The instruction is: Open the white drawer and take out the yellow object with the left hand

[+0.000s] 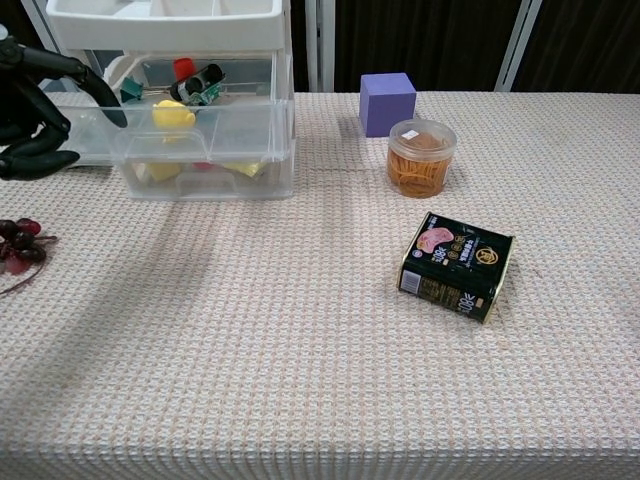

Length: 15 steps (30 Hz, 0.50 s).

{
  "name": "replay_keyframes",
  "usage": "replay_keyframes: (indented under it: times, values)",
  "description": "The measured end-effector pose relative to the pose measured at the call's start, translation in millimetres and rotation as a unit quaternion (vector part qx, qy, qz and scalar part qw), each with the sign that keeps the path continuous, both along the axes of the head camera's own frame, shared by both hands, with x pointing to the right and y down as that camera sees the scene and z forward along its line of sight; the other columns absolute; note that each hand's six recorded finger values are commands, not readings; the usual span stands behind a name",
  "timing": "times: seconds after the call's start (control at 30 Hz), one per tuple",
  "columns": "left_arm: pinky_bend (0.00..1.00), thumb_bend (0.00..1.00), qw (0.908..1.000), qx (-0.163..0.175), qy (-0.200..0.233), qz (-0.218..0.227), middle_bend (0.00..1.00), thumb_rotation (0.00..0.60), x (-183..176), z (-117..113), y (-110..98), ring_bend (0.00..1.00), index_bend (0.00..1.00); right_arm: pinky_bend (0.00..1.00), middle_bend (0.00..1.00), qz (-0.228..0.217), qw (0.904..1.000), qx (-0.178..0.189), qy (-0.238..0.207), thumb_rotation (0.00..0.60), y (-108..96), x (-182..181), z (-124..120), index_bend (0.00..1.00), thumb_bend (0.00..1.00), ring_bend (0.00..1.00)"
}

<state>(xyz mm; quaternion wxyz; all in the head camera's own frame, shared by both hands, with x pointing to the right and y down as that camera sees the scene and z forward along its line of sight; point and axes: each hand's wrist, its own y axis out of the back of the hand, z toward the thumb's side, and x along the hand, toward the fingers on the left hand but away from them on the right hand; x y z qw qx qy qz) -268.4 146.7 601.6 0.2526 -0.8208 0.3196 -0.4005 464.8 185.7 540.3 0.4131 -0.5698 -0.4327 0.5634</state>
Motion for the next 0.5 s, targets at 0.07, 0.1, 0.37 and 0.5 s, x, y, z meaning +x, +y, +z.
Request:
replay_keyframes:
  times: [0.07, 0.1, 0.37, 0.5]
  values:
    - [1.00, 0.41, 1.0000, 0.007, 0.000, 0.004, 0.79, 0.600, 0, -3, -1, 0.91, 0.23, 0.00, 0.00, 0.000, 1.0000, 0.002, 0.000, 0.600, 1, 0, -2, 0.00, 0.20, 0.00]
    - [1.00, 0.41, 0.9999, 0.013, -0.002, 0.008, 0.79, 0.600, -1, -6, -2, 0.90, 0.23, 0.00, 0.00, 0.000, 1.0000, 0.003, 0.000, 0.600, 1, 0, -3, 0.00, 0.20, 0.00]
    - [1.00, 0.37, 0.9952, 0.074, -0.050, 0.038, 0.78, 0.600, -17, -34, -18, 0.90, 0.27, 0.00, 0.00, -0.001, 0.9999, 0.011, 0.004, 0.600, 3, 1, -13, 0.00, 0.20, 0.00]
    - [1.00, 0.25, 0.9864, 0.132, -0.070, 0.068, 0.78, 0.600, -11, -47, -42, 0.90, 0.35, 0.00, 0.00, -0.007, 0.9999, 0.014, 0.005, 0.600, 2, -3, -17, 0.00, 0.20, 0.00]
